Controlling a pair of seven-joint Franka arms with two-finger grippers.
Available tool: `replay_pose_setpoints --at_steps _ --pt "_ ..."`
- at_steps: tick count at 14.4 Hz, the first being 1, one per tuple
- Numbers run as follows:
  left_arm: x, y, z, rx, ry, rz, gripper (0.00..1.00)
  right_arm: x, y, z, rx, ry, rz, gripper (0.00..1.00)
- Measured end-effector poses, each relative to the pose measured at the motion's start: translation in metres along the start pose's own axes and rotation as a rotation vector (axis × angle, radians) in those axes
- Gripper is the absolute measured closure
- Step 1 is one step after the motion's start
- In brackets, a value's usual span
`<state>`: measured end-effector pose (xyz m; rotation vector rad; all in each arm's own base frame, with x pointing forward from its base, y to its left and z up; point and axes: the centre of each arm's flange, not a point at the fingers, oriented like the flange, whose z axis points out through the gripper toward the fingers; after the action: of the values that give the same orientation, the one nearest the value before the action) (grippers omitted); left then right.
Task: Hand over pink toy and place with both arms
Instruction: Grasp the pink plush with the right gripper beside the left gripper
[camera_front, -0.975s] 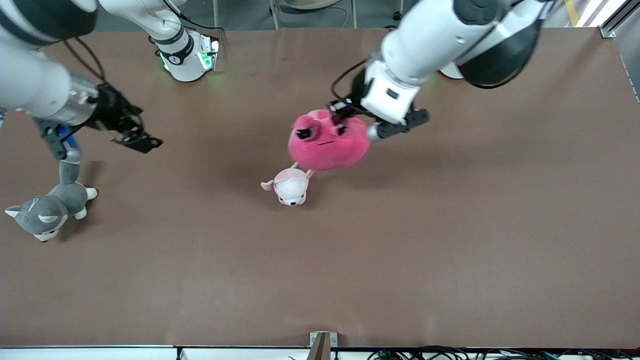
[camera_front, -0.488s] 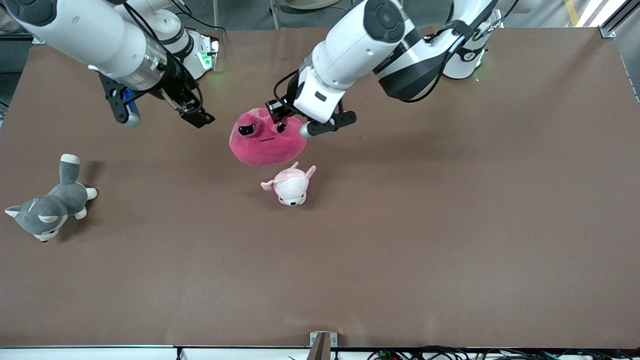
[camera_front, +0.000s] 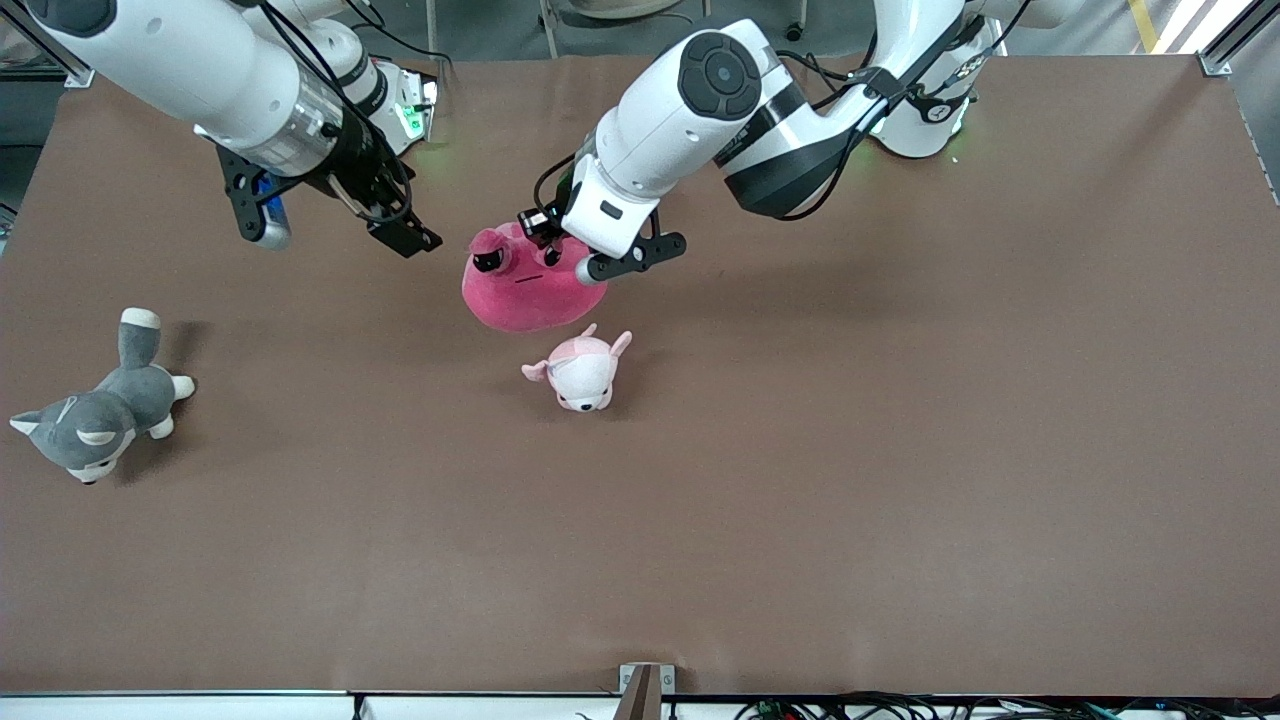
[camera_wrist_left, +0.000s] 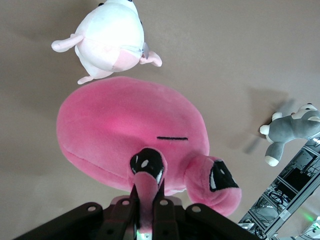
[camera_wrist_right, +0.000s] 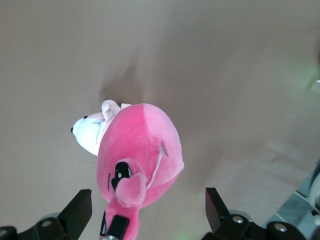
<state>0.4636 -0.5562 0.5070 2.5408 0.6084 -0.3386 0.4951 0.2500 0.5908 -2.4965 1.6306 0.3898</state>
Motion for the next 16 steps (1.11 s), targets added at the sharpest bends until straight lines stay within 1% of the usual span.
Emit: replay_pose_setpoints --at_steps 5,8,9,10,11,12,14,15,16 --pt "0.000 0.000 0.000 0.000 0.000 0.000 0.89 -0.014 -0.015 0.042 0.006 0.006 -0.018 0.00" --pt "0.000 0.000 -0.001 -0.001 0.001 0.000 0.89 -0.016 -0.017 0.067 0.002 0.010 -0.016 0.00" --pt "0.000 0.000 -0.001 -0.001 0.001 0.000 0.89 -0.017 -0.016 0.073 -0.001 0.011 -0.017 0.00" --pt "0.000 0.000 -0.001 -0.002 0.001 0.000 0.89 -0.017 -0.016 0.077 -0.004 0.012 -0.018 0.04" --pt "0.000 0.000 -0.001 -0.002 0.001 0.000 0.89 -0.018 -0.016 0.080 -0.007 0.012 -0.019 0.13" --pt "0.000 0.001 -0.001 -0.002 0.001 0.000 0.89 -0.019 -0.016 0.081 -0.009 0.012 -0.021 0.26" --pt "0.000 0.001 -0.001 -0.002 0.001 0.000 0.89 -0.019 -0.016 0.081 -0.007 0.012 -0.021 0.47" --pt "0.000 0.001 -0.001 -0.002 0.001 0.000 0.89 -0.019 -0.016 0.081 -0.007 0.012 -0.021 0.59" --pt "0.000 0.001 -0.001 -0.002 0.001 0.000 0.89 -0.019 -0.016 0.081 -0.007 0.012 -0.021 0.69"
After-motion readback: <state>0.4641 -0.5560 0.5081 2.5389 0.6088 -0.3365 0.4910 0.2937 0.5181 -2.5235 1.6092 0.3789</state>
